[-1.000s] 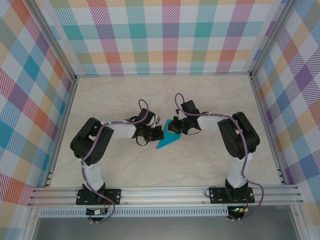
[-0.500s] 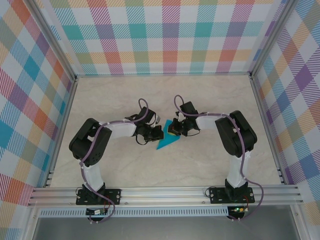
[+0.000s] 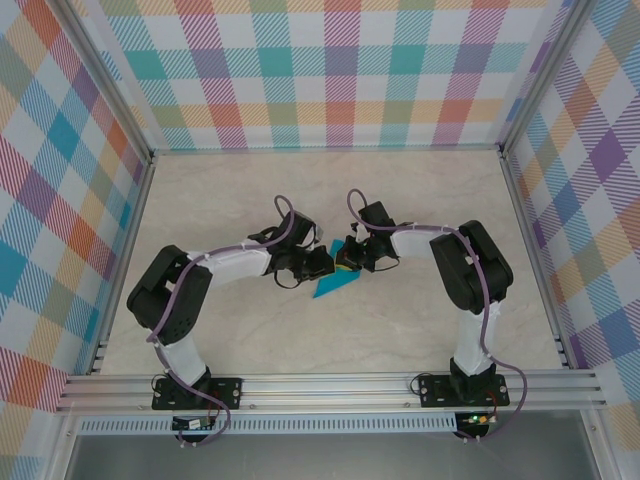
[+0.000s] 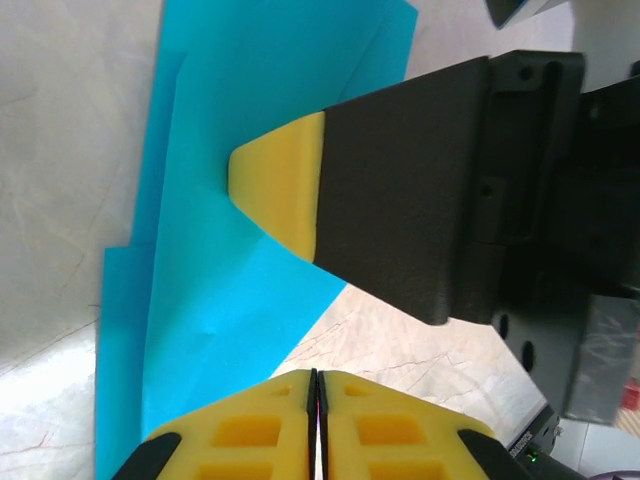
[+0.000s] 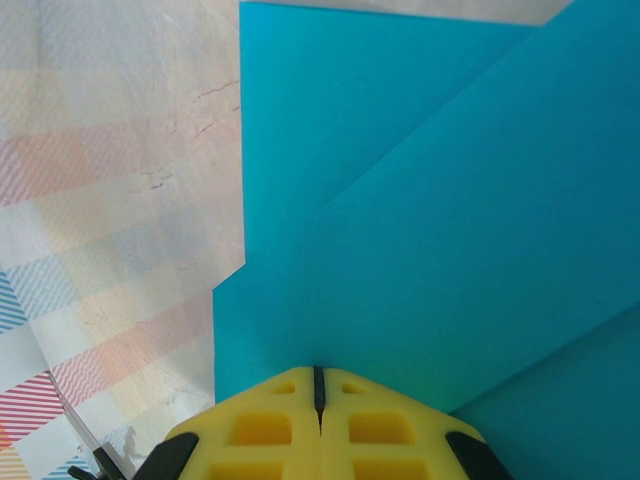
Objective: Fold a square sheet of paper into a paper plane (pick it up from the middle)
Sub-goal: Fourth fold the wing at the center of the table.
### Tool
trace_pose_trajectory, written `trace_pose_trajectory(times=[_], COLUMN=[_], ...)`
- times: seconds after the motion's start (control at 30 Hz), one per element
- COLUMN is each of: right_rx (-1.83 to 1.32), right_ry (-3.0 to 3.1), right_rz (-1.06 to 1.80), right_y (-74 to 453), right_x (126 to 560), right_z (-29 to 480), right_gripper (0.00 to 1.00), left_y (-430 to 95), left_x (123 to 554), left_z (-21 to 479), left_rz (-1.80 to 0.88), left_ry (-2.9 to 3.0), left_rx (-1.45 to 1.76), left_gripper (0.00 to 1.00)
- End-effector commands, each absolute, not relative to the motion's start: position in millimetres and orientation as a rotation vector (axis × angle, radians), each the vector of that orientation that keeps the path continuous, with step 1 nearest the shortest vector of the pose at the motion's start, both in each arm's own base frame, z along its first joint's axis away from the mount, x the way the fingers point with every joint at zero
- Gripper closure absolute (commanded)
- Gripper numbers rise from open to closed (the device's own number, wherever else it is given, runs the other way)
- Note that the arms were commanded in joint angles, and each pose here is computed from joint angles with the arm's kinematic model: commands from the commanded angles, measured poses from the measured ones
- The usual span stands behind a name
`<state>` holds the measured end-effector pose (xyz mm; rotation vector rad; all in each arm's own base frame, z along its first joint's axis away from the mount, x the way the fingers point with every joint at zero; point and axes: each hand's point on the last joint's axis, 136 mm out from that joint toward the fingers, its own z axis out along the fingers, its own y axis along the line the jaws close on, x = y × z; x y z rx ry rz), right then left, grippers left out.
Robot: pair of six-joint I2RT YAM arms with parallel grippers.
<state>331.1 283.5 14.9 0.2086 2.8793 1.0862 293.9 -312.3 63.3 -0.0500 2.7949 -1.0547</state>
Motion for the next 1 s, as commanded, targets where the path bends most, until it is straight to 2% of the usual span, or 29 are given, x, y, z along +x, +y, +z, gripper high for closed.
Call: trace_pose_trajectory(times=[0.0, 0.6, 0.83, 0.97], right_rx=[0.33, 0.341, 0.341, 0.341], right_ry=[3.04, 3.068, 3.072, 3.075], right_rz=[0.807, 0.774, 0.762, 0.76], right_y=[249.2, 245.4, 244.0, 243.9], right_x=[311.0, 306.5, 305.9, 305.6], right_z=[-34.6, -39.3, -39.5, -40.5], right_gripper=[1.0, 1.0, 1.0, 1.0], left_y=[-313.6, -288.1, -293.8, -287.1], left_x=[278.9, 259.1, 260.1, 250.5], left_z=[41.8, 2.4, 23.9, 14.0], left_rz=[-1.047, -0.905, -1.0, -1.045], left_ry=[2.876, 2.987, 2.929, 2.937], left_rx=[-0.076, -0.132, -0.107, -0.128], left_gripper=[0.9, 0.92, 0.92, 0.92])
